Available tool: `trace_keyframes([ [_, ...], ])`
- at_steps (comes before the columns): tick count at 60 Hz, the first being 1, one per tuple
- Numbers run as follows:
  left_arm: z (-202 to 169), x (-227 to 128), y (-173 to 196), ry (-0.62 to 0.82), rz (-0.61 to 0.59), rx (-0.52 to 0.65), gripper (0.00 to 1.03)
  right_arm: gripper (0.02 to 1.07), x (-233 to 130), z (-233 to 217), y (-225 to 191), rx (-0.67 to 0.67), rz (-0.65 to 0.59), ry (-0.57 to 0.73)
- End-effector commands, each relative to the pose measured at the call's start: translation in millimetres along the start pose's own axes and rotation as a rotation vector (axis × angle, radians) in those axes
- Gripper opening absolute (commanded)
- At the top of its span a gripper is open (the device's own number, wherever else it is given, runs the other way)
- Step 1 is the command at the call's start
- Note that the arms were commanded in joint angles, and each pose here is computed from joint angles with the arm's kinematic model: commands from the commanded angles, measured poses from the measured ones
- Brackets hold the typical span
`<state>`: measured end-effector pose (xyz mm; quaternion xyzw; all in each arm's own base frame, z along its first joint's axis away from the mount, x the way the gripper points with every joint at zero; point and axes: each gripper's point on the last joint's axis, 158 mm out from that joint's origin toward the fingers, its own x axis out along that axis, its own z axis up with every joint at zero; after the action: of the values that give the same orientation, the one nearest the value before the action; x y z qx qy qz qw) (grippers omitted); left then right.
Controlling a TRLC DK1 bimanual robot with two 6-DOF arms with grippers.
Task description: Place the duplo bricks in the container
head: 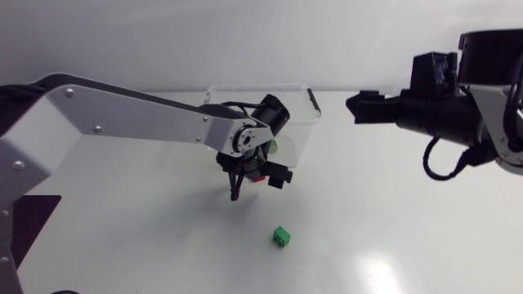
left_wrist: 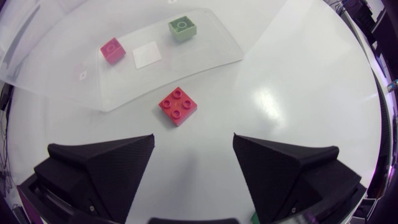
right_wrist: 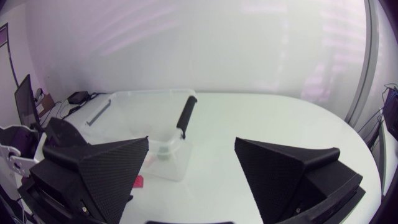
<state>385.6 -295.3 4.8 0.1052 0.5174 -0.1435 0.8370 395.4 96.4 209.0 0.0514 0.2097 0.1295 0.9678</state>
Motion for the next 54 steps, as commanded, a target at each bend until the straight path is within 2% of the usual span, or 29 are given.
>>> trace_keyframes([
  [1, -4.5, 9.2, -7.8, 0.039, 0.022, -0.004, 0.86, 1.03, -4.6, -24.7, -3.9, 0.024, 0.0, 0.029],
  [8, -20.6, -12.0, -29.3, 0.092, -0.022, 0.108, 0.87, 1.03, -11.6, -40.9, -7.5, 0.026, 0.0, 0.039],
  [15, -42.3, -29.4, -34.1, 0.155, -0.051, 0.214, 0.87, 1.03, -19.0, -54.9, -9.6, 0.023, 0.008, 0.051],
  [18, -52.1, -34.5, -39.8, 0.17, -0.079, 0.251, 0.9, 1.03, -21.2, -61.1, -9.9, 0.02, 0.011, 0.059],
  [27, -83.5, -34.5, -62.7, 0.216, -0.106, 0.397, 0.91, 1.03, -27.8, -71.8, -14.9, 0.009, 0.01, 0.066],
  [40, -99.4, -33.1, -90.1, 0.255, -0.19, 0.568, 0.91, 1.03, -35.8, -75.7, -30.5, 0.023, -0.001, 0.065],
  [54, -115.5, -27.7, -90.7, 0.342, -0.211, 0.653, 0.91, 1.03, -40.8, -82.7, -40.4, 0.021, -0.013, 0.074],
])
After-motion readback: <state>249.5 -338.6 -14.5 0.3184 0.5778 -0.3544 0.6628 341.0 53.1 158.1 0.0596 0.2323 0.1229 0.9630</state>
